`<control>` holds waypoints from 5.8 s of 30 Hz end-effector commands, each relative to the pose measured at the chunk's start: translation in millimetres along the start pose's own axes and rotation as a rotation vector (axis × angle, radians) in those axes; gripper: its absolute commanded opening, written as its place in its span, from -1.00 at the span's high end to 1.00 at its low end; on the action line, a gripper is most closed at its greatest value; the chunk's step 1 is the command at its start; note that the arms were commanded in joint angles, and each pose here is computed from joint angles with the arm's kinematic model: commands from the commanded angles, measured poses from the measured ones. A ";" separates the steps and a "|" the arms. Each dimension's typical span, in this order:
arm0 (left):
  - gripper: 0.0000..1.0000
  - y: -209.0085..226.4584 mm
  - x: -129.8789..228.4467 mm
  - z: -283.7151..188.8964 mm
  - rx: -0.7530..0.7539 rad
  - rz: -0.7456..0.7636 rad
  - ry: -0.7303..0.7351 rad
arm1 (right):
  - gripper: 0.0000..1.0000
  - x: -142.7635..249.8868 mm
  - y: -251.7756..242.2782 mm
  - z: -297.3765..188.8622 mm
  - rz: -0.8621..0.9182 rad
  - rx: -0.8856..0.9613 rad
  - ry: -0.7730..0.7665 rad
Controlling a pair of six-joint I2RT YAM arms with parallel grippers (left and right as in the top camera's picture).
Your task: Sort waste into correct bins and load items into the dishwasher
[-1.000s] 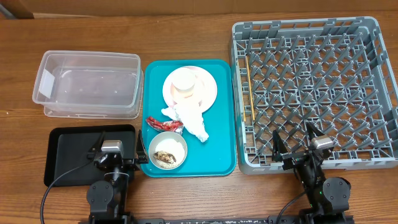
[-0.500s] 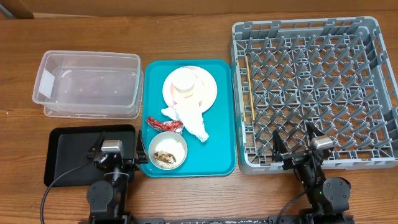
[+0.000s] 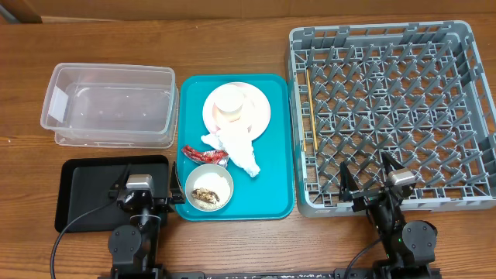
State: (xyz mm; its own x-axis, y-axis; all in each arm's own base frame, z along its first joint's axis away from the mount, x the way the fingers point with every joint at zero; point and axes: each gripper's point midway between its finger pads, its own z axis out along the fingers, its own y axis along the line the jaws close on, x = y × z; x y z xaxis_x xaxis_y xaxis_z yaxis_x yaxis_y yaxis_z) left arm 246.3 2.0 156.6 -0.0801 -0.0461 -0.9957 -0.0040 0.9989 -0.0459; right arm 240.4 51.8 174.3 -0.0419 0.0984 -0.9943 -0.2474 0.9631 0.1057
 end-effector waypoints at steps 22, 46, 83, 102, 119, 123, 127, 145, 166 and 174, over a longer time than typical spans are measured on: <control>-1.00 -7.9 0.2 -0.2 0.043 0.004 -0.005 | -1.00 1.8 -2.0 0.1 0.004 0.010 -0.004; -1.00 -67.1 -124.1 -59.1 0.389 -0.312 -0.100 | -1.00 1.8 -2.0 0.1 0.004 0.010 -0.004; -1.00 -88.2 -9.7 -35.8 0.229 -0.510 1.491 | -1.00 1.9 -2.0 0.2 0.004 0.010 -0.003; -1.00 -144.1 -0.5 -23.0 0.296 -0.413 1.473 | -1.00 1.9 -2.0 0.2 0.004 0.010 -0.003; 0.76 -141.2 12.9 -14.2 0.050 -0.278 1.385 | -1.00 1.7 -2.0 0.1 0.004 0.010 -0.004; 0.66 -142.2 14.7 -12.2 -0.003 -0.182 1.325 | -1.00 1.8 -2.0 0.1 0.004 0.010 -0.004; 0.52 -149.5 16.5 -9.7 -0.013 -0.100 1.274 | -1.00 1.8 -2.0 0.1 0.004 0.010 -0.004; 0.45 -162.7 87.0 2.8 -0.112 0.141 1.378 | -1.00 1.8 -2.0 0.1 0.004 0.010 -0.004; 0.68 -164.5 116.3 1.9 -0.114 0.178 1.468 | -1.00 1.8 -2.0 0.1 0.004 0.010 -0.004; 0.68 -156.5 111.8 2.8 -0.141 0.169 1.484 | -1.00 1.8 -2.0 0.1 0.004 0.010 -0.004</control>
State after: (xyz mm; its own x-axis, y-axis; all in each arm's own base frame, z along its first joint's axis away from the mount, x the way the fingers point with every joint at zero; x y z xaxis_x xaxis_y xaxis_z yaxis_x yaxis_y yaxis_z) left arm 233.1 -158.4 46.7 -0.9996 0.0264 0.0088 0.0275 0.9865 0.1616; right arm 240.4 51.8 174.2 -0.0423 0.0983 -0.9943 -0.2473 0.9631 0.1058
